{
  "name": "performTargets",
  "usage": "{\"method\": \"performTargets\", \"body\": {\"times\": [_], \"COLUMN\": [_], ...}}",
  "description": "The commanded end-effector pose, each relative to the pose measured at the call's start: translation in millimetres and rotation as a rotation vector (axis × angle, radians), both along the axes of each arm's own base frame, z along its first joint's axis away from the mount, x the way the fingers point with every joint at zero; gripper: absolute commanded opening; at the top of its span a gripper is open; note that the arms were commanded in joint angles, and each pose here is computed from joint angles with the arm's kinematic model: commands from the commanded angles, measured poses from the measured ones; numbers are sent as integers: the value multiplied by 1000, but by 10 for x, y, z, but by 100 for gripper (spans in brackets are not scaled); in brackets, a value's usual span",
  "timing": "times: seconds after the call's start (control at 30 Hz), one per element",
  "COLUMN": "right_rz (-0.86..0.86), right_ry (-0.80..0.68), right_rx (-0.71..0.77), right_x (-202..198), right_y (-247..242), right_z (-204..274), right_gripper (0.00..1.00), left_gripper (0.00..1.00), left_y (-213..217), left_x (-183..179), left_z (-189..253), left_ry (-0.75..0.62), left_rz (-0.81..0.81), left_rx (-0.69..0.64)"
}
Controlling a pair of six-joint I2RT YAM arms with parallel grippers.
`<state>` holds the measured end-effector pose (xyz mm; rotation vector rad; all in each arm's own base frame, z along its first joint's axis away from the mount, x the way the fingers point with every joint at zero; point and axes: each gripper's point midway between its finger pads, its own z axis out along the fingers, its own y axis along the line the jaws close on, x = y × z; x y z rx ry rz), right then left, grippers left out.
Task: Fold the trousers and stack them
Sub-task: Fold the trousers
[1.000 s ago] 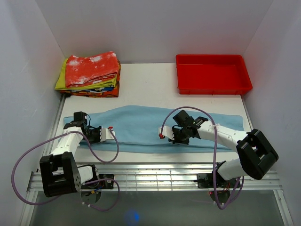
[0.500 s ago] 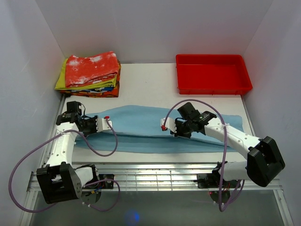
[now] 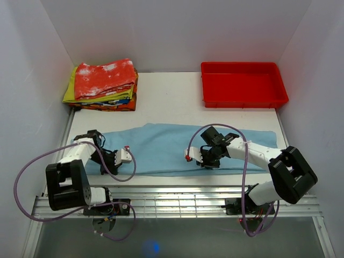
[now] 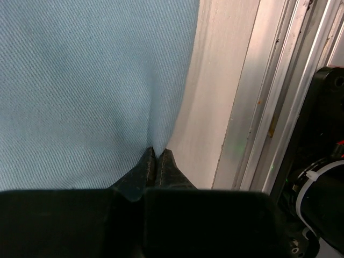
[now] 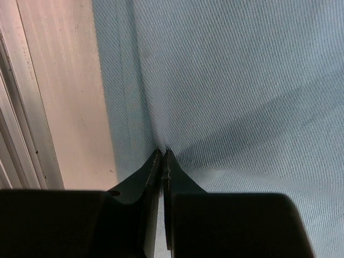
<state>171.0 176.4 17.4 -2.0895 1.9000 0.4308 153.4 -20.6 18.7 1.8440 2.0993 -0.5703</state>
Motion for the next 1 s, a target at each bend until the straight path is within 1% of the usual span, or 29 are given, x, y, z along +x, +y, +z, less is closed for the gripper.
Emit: {"method": "performTargets", "body": {"times": [0.0,0.07,0.1,0.2,0.27,0.3,0.33,0.37,0.4,0.47,0.5,0.53,0.57,0.6,0.63,0.67,0.7,0.73,0.77,0.8,0.87,0.9,0.93,0.97], "right_rz": [15,14,13,8,-4,-6,-10,-12,-11,-28,-41,-56,-77,-123,-145,-174,-236,-277,-322,-426,-548,-680,-747,-822], "right_ry": [11,12,7,-9,-6,3,8,5,12,-7,-3,-44,-60,-76,-122,-132,-159,-157,-160,-177,-160,-155,-121,-88], "right_rx": [-34,-46,-56,-74,-83,-79,-73,-59,-47,2,32,80,109,147,192,211,233,229,230,231,217,210,194,178], "right_x": [7,23,32,83,128,132,135,151,130,144,150,198,234,325,380,418,551,540,580,699,739,793,792,766], "right_y": [-43,-51,-69,-83,-61,-39,-17,15,30,76,90,110,100,34,-7,-76,-225,-357,-475,-735,-1043,-1370,-1517,-1667], "right_z": [-130,-151,-163,-228,-272,-268,-244,-194,-145,56,191,392,515,681,879,978,1119,1190,1234,1292,1282,1264,1192,1144], "right_gripper": [8,8,8,8,8,8,8,8,15,30,49,58,65,74,77,77,77,76,74,70,67,65,64,60], "left_gripper": [0,0,0,0,0,0,1,8,14,28,42,48,55,74,80,88,98,98,98,98,98,98,98,98], "left_y": [161,237,314,439,477,493,469,448,446,380,357,335,251,210,181,90,50,11,-40,-141,-247,-311,-334,-365], "left_x": [21,46,61,236,502,669,742,740,852,824,845,906,870,877,923,875,879,891,940,965,1084,1108,1178,1350], "left_z": [-211,-340,-386,-513,-519,-468,-426,-376,-266,-128,-43,137,242,347,554,662,763,868,1079,1200,1423,1461,1491,1547], "left_ry": [53,87,100,82,8,-17,-20,2,-21,-25,-50,-124,-138,-169,-241,-250,-275,-301,-349,-366,-415,-380,-378,-419], "left_rz": [20,36,59,96,137,153,172,173,174,147,136,115,100,86,77,64,61,63,94,110,154,242,301,345], "left_rx": [82,119,162,220,224,220,200,187,175,136,123,112,71,53,43,7,-8,-23,-47,-106,-171,-215,-231,-251]}}
